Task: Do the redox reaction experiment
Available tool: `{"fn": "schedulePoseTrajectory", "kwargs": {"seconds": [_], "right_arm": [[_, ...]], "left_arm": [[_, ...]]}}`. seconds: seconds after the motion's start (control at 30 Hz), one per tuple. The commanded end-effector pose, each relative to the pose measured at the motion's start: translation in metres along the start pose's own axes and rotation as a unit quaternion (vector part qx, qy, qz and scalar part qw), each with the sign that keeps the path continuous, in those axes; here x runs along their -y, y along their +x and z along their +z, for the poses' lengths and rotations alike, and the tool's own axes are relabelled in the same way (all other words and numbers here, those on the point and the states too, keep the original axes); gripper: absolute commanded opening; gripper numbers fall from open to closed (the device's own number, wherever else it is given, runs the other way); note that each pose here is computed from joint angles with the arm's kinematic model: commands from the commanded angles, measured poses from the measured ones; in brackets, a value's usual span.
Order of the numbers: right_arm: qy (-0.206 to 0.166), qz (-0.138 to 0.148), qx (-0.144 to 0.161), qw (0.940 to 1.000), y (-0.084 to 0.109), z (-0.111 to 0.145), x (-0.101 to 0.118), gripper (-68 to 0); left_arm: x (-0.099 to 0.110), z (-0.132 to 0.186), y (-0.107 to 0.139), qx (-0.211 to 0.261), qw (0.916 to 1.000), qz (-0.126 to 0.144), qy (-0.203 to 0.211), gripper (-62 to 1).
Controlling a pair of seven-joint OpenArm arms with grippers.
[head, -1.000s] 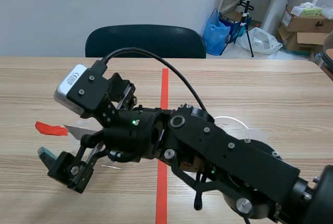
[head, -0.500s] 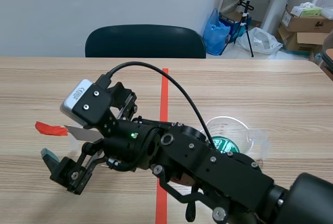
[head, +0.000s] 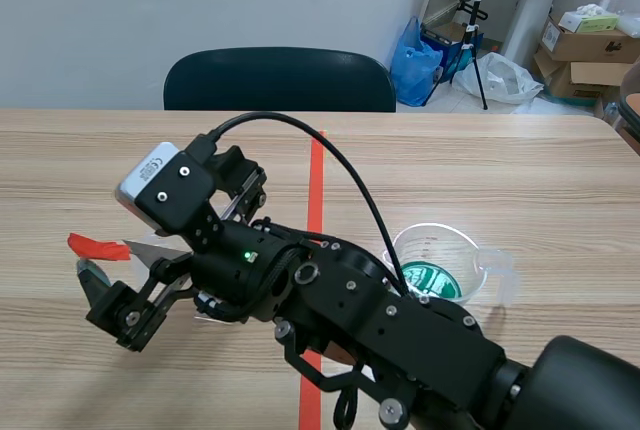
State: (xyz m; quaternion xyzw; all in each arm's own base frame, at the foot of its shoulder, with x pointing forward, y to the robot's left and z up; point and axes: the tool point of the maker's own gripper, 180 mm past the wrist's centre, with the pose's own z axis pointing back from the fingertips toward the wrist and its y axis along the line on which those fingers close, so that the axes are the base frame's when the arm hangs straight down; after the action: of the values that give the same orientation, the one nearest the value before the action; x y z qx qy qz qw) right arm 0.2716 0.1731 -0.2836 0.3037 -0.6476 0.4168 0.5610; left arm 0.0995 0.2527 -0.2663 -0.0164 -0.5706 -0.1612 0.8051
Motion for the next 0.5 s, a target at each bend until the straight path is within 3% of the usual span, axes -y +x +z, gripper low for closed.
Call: {"fn": "schedulePoseTrajectory", "kwargs": {"seconds": [0.0, 0.17, 0.47], "right_arm": [[-0.004, 0.004, 0.025, 0.9997, 0.0173, -0.0073, 0.0043, -1.0], [-0.011, 0.007, 0.025, 0.9996, 0.0172, -0.0072, 0.007, -1.8], [-0.021, 0.011, 0.025, 0.9994, 0.0172, -0.0071, 0.0107, -30.1]], "left_arm": [[0.004, -0.0014, 0.0075, 0.016, 0.9998, 0.01, -0.001, 1.4], [0.004, -0.0014, 0.0075, 0.016, 0.9998, 0.01, -0.001, 1.4], [0.004, -0.0014, 0.0075, 0.016, 0.9998, 0.01, -0.001, 1.4]]}}
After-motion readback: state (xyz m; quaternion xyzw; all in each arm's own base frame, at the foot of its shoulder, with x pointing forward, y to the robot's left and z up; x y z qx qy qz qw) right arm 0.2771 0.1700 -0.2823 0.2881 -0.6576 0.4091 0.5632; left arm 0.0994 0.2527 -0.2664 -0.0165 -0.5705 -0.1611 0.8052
